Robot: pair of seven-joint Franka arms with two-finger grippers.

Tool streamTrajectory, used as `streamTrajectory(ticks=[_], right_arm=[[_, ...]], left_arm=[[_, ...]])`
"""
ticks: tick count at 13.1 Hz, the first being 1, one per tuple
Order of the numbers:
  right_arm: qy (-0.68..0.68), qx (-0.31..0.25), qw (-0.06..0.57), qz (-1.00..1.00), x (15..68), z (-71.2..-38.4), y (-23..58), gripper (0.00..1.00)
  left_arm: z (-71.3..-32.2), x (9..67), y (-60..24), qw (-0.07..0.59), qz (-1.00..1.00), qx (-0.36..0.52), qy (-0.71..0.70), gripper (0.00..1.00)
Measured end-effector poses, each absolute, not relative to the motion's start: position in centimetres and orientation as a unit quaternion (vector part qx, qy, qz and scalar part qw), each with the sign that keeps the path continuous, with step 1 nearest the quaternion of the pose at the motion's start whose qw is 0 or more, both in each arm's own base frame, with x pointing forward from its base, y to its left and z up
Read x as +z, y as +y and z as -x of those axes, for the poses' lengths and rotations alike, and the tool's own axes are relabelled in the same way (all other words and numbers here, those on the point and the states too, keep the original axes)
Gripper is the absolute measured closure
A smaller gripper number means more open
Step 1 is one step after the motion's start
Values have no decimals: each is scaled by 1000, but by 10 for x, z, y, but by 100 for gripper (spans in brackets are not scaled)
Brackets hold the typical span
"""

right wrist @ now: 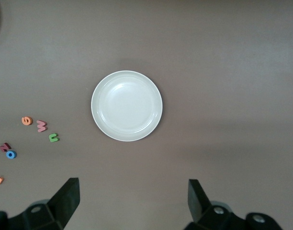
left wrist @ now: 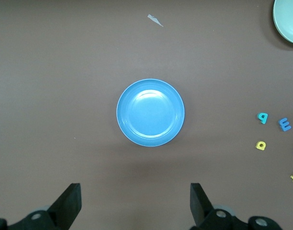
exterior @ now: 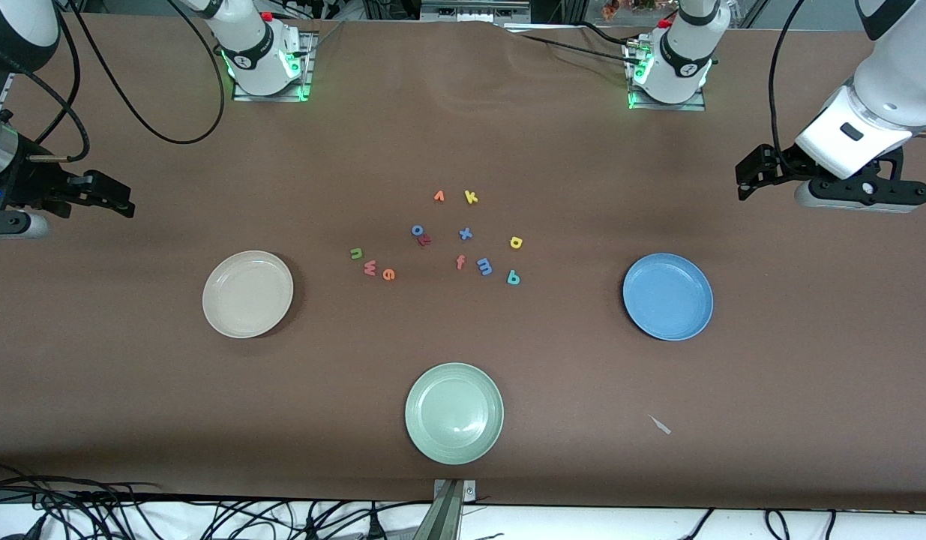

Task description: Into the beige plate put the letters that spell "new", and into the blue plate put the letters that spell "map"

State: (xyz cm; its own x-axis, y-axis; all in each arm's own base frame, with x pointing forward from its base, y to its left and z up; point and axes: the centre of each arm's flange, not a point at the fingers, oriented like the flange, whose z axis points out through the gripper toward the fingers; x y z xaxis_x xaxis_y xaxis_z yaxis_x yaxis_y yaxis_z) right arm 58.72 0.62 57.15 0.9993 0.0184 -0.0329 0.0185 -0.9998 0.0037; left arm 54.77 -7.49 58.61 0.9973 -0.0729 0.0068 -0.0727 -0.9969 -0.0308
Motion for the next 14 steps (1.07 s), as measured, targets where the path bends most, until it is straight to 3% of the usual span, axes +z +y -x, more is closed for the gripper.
streamTrajectory(ticks=[14], right_arm=[[9,-17,2,-1000,571,-587,7,0]], left_arm=[[-563,581,-77,13,999,-2,38,0]])
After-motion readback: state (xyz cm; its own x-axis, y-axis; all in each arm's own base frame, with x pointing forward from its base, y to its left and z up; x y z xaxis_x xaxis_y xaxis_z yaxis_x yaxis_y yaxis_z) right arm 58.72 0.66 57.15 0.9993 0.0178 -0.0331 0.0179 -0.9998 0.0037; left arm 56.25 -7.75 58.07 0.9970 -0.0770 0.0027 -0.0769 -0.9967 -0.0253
